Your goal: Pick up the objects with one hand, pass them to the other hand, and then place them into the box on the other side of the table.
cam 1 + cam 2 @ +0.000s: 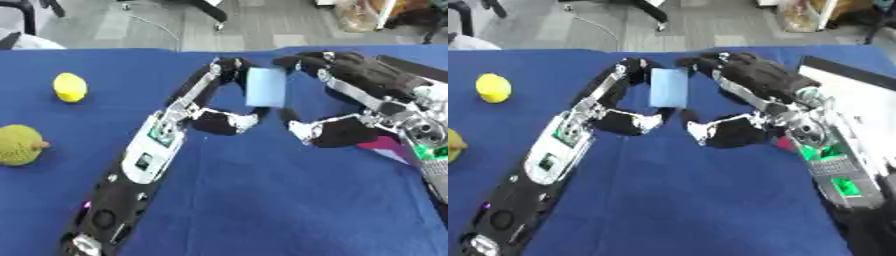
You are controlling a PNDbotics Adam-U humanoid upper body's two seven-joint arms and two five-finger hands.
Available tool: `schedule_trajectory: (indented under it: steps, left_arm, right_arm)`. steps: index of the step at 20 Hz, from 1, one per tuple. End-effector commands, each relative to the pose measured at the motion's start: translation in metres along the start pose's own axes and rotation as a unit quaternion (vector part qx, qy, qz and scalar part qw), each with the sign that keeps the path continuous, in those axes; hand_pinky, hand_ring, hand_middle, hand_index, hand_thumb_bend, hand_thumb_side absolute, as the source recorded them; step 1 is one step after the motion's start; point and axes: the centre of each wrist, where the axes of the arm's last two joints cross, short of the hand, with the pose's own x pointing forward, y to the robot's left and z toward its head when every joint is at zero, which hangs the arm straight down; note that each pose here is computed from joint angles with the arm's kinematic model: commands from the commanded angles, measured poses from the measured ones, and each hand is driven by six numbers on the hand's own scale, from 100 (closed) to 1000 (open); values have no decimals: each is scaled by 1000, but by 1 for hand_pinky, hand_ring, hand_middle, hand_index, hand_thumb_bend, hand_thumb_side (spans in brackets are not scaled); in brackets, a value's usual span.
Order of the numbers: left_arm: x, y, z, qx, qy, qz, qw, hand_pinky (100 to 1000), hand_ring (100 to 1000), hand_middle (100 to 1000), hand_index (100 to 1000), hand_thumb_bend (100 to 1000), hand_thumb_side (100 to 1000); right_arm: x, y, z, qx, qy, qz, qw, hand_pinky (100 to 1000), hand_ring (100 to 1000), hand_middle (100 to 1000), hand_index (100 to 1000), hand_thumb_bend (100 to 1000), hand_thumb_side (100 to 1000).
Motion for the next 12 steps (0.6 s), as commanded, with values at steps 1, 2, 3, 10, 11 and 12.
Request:
schedule_trajectory:
  steps: [1,2,3,10,11,12]
  left_arm:
    - [12,4,-12,-1,-26,-6,1000,690,475,452,496,100,100]
    - [13,4,-12,-2,-27,-6,1000,691,476,452,496,100,100]
    - [13,4,-13,-3,-28,-6,1000,691,476,452,497,100,100]
    - [17,3,-14,-8,-36,-1,999,692,477,453,500,100,100]
    - [17,4,-15,-9,-38,0,999,692,477,453,500,100,100]
    - [18,4,-15,-9,-38,0,999,692,477,453,500,100,100]
  right_arm:
    - [2,-6,2,7,-5,20,1000,899,941,795,963,156,477]
    - [2,-6,2,10,-5,23,1000,906,940,796,961,166,473]
    - [2,-6,2,13,-4,26,1000,909,939,796,961,169,477]
    - [1,-8,2,32,8,47,998,940,929,797,951,200,461]
    - [1,-9,2,32,12,51,998,943,927,796,949,205,460]
    - [1,-9,2,32,16,55,998,947,925,796,947,207,460]
